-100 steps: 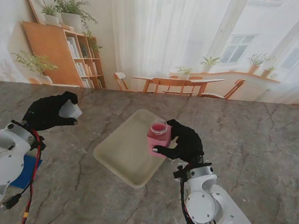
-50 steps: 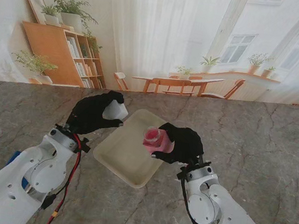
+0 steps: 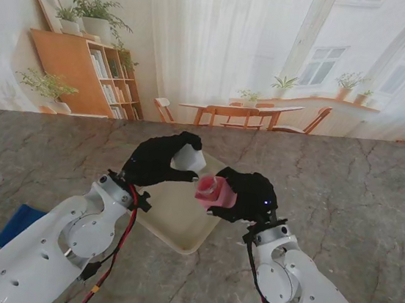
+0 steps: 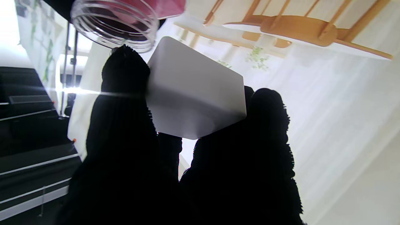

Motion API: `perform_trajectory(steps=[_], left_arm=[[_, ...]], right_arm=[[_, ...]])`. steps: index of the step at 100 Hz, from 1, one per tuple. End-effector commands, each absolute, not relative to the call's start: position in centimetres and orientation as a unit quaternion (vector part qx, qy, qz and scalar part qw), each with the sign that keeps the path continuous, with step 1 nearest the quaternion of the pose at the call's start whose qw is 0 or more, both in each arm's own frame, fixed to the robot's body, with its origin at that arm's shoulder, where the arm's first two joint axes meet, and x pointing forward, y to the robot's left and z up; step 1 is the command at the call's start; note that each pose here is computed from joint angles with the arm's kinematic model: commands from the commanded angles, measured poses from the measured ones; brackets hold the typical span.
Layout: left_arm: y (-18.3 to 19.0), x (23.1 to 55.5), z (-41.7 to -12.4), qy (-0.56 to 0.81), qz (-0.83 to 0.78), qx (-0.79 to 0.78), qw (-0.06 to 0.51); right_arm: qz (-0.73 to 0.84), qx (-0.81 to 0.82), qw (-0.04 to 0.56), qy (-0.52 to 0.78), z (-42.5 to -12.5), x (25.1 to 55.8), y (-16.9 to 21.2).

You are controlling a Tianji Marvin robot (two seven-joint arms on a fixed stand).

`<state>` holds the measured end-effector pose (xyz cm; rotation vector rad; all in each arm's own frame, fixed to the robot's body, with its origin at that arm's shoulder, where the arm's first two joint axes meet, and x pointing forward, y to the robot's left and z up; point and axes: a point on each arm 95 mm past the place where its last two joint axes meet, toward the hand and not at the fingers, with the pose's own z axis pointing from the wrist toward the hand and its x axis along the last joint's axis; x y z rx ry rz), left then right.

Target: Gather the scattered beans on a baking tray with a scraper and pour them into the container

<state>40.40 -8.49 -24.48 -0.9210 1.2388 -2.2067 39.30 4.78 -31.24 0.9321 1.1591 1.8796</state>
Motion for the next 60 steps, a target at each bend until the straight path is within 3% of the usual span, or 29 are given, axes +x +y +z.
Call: perform_trajectory(steps=[1, 60], left_arm=[[-9.25, 40.39, -24.43, 0.453, -0.804, -0.326, 0.205], [-9.38, 40.08, -24.83, 0.526, -0.792, -0.278, 0.140]], right_arm=[[0.728, 0.364, 0.359, 0.457, -31.37, 39.29, 4.84], [0.733, 0.358, 0.360, 0.454, -31.27, 39.28, 4.94]])
